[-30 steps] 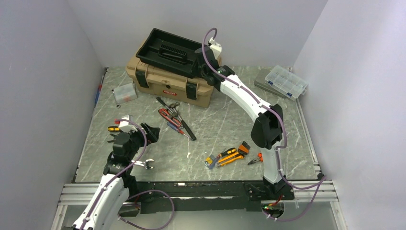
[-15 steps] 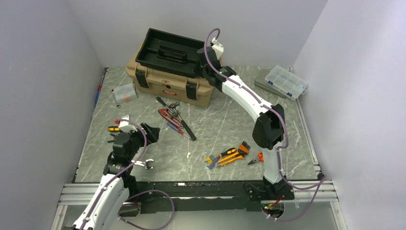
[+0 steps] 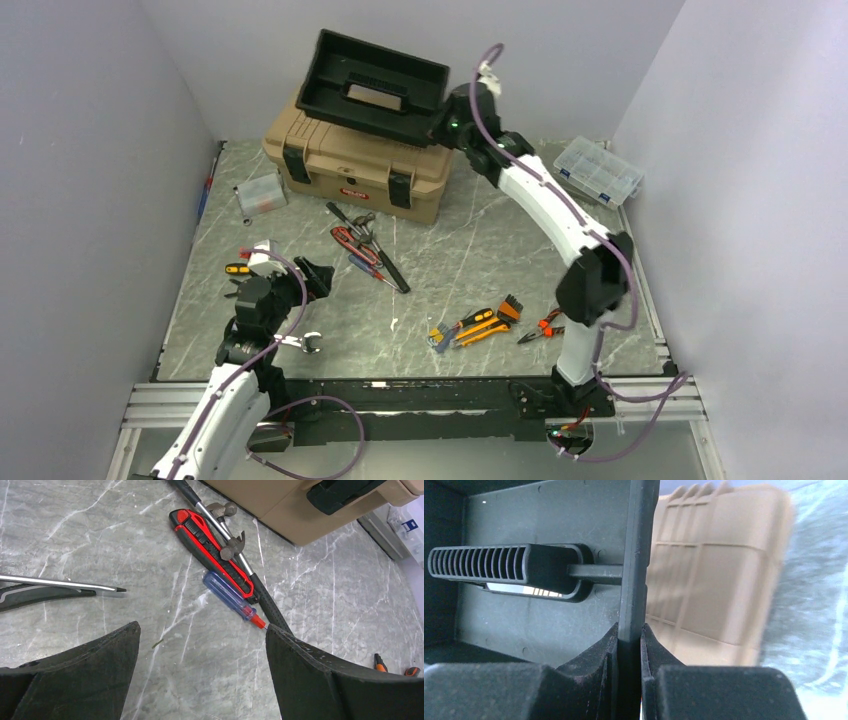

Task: Pack the tool kit

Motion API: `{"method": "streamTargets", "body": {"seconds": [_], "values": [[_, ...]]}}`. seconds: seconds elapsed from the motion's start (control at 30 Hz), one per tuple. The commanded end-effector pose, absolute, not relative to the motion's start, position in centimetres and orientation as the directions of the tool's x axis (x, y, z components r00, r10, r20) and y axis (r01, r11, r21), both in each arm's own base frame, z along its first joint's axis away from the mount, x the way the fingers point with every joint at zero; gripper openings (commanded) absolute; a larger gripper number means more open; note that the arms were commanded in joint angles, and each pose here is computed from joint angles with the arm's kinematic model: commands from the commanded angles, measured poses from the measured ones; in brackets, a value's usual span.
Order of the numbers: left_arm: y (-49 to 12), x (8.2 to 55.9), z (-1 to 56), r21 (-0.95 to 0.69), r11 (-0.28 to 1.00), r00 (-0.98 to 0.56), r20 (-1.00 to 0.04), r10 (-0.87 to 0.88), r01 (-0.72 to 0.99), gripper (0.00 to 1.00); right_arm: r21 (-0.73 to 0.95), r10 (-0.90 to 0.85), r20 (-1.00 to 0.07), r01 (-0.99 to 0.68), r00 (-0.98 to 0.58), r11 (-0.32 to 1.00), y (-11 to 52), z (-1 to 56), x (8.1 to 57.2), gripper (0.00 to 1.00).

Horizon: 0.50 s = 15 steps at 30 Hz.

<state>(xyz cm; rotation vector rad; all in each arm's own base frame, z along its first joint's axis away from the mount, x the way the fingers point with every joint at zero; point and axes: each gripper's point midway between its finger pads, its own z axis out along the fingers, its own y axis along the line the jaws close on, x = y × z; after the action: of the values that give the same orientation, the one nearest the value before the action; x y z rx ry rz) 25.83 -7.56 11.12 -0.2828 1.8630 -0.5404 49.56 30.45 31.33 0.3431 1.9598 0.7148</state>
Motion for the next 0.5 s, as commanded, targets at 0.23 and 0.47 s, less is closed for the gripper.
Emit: {"method": "streamTargets", "body": {"seconds": [0.23, 0.47], "values": [[-7.6, 26.3, 12.4, -0.486, 0.869, -0.313, -0.842, -0.438, 0.092, 0.96, 0.714, 0.716, -0.688, 0.066, -0.118, 0.697, 11.5, 38.9, 44.6, 0.0], [-7.6, 26.3, 12.5, -0.486, 0.869, -0.307, -0.845, -0.439, 0.095, 0.97, 0.606, 0.662, -0.75, 0.396, -0.004, 0.69, 1.5, 31.7, 39.5, 0.0]]}}
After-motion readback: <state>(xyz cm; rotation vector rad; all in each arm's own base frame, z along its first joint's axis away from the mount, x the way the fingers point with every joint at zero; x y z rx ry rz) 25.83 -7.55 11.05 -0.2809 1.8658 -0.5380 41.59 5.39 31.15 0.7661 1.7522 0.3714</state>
